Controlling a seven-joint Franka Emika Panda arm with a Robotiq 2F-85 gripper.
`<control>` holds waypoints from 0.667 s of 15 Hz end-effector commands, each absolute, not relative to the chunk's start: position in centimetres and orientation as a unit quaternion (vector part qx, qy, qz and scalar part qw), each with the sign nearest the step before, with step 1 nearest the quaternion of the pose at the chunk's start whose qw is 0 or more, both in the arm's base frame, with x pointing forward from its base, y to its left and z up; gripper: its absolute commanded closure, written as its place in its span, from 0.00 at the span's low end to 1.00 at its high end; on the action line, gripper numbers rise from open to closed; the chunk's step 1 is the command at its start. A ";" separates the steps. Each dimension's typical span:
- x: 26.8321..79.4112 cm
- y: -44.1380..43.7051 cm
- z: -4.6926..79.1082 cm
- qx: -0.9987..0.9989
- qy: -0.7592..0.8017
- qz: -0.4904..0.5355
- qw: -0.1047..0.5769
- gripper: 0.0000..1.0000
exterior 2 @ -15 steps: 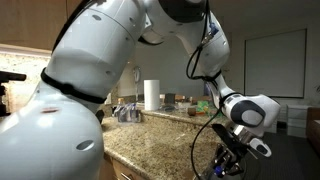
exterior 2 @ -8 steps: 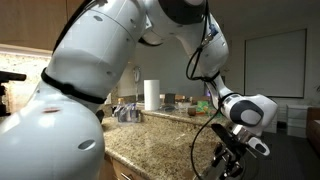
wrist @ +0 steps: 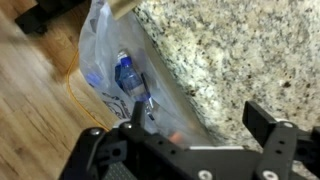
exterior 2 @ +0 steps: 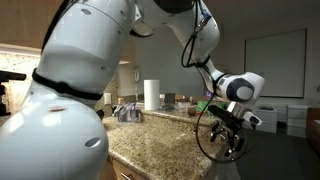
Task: Put the water bottles on the counter in the plastic bag
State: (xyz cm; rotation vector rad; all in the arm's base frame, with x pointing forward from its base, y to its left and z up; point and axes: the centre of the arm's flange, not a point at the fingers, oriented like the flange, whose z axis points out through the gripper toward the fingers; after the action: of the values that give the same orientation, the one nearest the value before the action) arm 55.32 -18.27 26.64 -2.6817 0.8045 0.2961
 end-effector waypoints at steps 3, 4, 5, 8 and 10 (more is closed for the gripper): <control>53.7 -8.3 37.9 -0.983 0.141 0.097 0.070 0.00; 53.2 -6.3 39.6 -0.986 0.122 0.094 0.055 0.00; 52.0 -4.0 40.7 -0.991 0.108 0.077 0.032 0.00; 48.9 2.1 43.7 -0.996 0.071 0.047 -0.011 0.00; 46.0 6.4 44.6 -0.998 0.053 0.036 -0.029 0.00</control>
State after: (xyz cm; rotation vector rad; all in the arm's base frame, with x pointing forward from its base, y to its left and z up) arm 51.44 1.63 43.24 -3.1277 0.2079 0.1825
